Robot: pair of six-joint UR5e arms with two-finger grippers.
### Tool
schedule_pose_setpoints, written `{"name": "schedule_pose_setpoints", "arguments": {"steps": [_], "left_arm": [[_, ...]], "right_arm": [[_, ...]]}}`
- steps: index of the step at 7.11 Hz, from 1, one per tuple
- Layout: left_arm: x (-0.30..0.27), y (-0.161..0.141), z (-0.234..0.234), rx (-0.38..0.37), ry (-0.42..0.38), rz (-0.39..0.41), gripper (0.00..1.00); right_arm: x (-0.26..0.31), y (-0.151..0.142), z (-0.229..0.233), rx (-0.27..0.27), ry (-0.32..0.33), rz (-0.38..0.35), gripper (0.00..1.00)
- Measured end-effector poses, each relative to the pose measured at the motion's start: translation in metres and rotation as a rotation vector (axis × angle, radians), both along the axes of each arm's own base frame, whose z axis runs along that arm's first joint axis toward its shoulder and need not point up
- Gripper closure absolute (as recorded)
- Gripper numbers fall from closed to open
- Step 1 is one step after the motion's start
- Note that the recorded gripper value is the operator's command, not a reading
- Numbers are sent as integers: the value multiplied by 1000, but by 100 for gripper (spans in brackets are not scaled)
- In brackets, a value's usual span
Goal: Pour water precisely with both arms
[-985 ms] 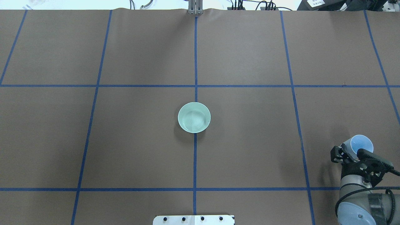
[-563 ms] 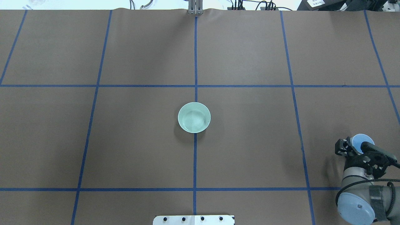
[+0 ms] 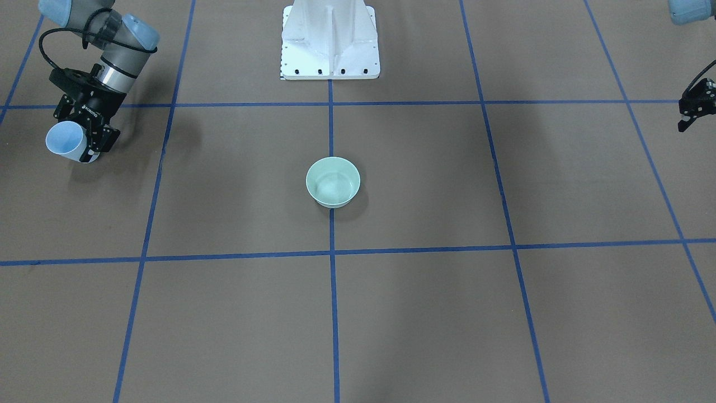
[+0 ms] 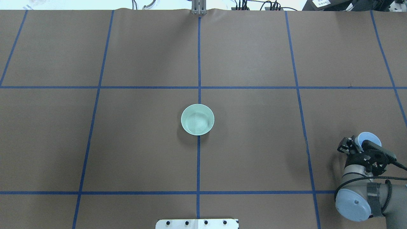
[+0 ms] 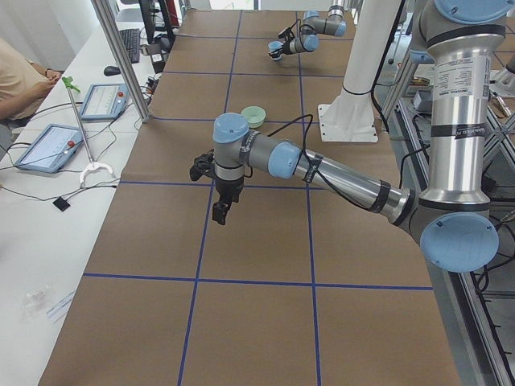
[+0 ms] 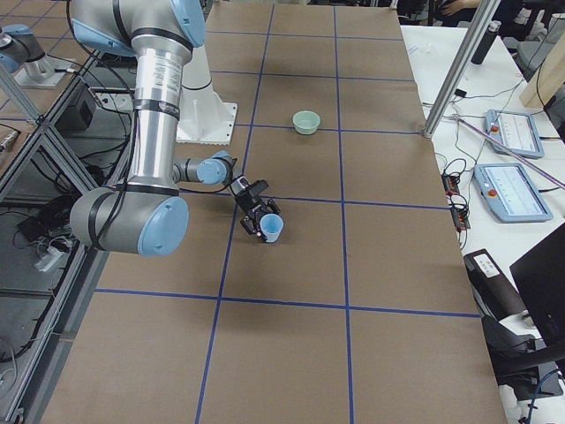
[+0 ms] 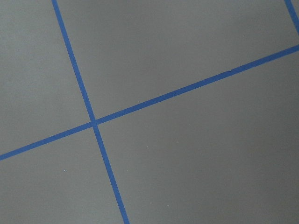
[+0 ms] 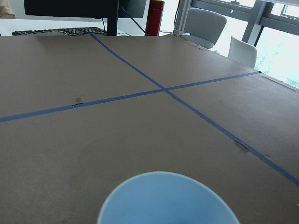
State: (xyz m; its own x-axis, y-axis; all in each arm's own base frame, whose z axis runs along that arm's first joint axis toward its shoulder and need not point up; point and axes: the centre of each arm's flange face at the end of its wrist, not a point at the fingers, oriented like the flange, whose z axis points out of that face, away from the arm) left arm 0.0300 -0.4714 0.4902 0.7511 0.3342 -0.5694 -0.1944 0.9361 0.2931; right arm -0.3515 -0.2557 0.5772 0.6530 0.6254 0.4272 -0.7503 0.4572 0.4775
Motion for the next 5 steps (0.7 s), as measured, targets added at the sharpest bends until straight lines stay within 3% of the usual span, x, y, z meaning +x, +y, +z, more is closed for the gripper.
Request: {"name": "schedule_pose_setpoints", "arguments": {"steps": [3, 5], "left_arm": [[0, -2, 12, -27, 0, -3, 0], [-15, 2, 25, -57, 32, -11, 0]], "right_arm": [[27, -35, -5, 33, 26, 65, 100], [34, -70, -37, 43, 52, 42, 100]]}}
